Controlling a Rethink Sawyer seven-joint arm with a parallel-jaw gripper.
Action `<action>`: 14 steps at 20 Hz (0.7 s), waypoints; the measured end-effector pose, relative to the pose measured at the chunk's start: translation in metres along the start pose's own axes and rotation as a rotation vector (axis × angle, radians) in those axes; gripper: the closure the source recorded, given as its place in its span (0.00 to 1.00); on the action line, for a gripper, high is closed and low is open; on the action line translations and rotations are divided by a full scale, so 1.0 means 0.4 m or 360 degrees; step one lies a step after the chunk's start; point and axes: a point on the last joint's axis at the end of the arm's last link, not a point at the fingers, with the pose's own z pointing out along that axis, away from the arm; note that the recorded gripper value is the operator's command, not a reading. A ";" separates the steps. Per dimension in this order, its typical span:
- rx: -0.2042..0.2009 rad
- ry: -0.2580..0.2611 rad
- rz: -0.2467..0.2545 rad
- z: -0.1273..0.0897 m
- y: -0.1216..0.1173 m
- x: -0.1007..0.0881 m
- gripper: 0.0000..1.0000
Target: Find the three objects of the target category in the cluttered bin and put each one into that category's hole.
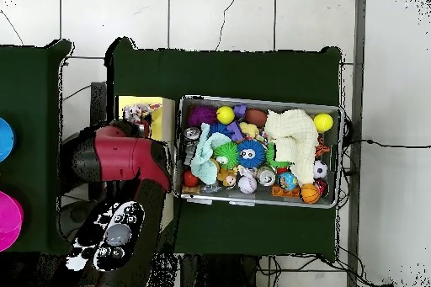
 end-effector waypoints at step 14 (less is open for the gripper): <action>0.0027 -0.0035 0.0012 -0.036 -0.029 -0.023 1.00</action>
